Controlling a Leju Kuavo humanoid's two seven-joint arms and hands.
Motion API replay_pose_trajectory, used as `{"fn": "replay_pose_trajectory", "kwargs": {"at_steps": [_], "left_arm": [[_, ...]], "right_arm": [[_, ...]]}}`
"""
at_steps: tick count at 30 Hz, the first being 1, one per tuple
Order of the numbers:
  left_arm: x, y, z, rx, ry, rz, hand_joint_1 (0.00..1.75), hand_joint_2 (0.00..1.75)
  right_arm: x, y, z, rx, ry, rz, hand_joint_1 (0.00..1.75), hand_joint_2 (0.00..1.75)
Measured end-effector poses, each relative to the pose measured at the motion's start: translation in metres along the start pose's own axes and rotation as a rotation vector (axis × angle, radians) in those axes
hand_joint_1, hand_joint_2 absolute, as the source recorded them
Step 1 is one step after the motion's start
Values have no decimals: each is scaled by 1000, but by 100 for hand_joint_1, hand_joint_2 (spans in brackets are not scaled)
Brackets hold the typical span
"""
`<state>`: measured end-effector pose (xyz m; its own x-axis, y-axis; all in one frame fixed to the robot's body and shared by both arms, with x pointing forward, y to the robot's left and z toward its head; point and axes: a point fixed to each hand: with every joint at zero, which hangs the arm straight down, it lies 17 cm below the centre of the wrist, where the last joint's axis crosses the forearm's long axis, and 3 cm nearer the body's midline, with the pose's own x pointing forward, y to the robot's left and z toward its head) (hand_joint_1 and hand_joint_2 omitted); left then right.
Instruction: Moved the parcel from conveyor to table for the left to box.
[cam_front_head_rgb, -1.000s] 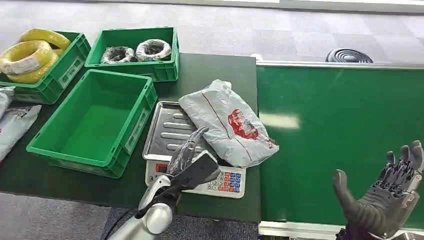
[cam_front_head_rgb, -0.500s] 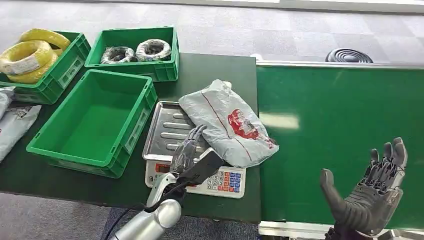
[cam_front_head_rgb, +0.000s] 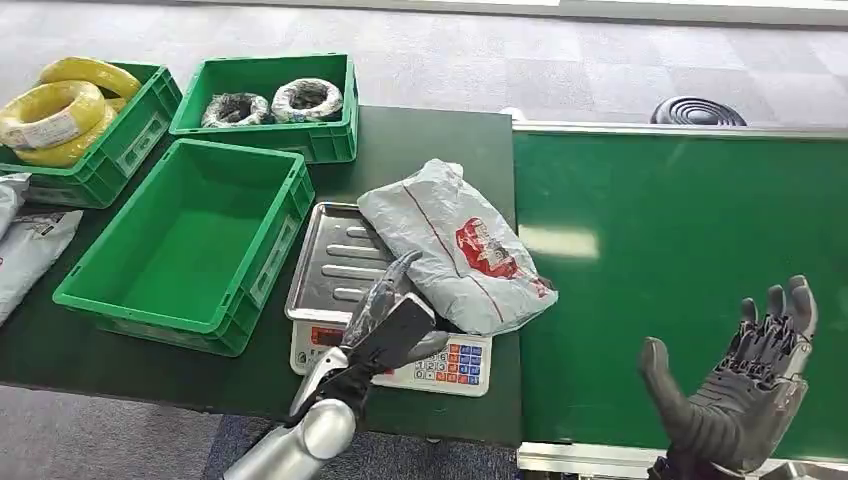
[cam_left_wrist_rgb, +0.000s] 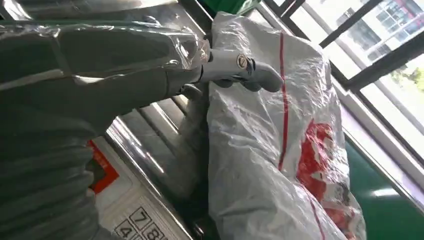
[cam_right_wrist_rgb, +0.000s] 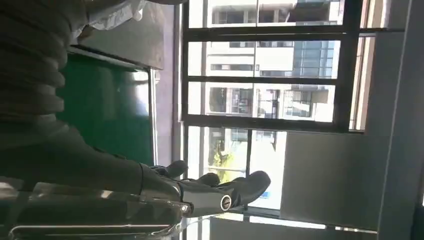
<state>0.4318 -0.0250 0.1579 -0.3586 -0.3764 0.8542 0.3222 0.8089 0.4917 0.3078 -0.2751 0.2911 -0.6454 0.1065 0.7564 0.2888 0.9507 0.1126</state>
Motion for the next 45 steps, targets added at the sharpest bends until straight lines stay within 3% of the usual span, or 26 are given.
{"fn": "replay_pose_trajectory", "kwargs": {"at_steps": [12, 23, 24, 25, 26, 45], "left_arm": [[35, -30, 11, -117, -85, 26, 0, 175], [37, -27, -5, -41, -104, -153, 0, 175], [35, -28, -6, -42, -101, -158, 61, 175], [34, -29, -8, -39, -97, -172, 166, 175], [29, -28, -10, -33, -87, -194, 175, 175], [-10, -18, -15, 15, -12, -260, 175, 175]], "right_arm": [[3, -9, -4, -30, -6, -3, 0, 175], [2, -16, -6, -55, -1, -22, 0, 175], [2, -16, -6, -55, -2, -22, 0, 175], [2, -17, -6, -61, -2, -21, 0, 175], [2, -18, -6, -65, -2, -24, 0, 175], [4, -6, -9, -20, -7, -40, 0, 175]]}}
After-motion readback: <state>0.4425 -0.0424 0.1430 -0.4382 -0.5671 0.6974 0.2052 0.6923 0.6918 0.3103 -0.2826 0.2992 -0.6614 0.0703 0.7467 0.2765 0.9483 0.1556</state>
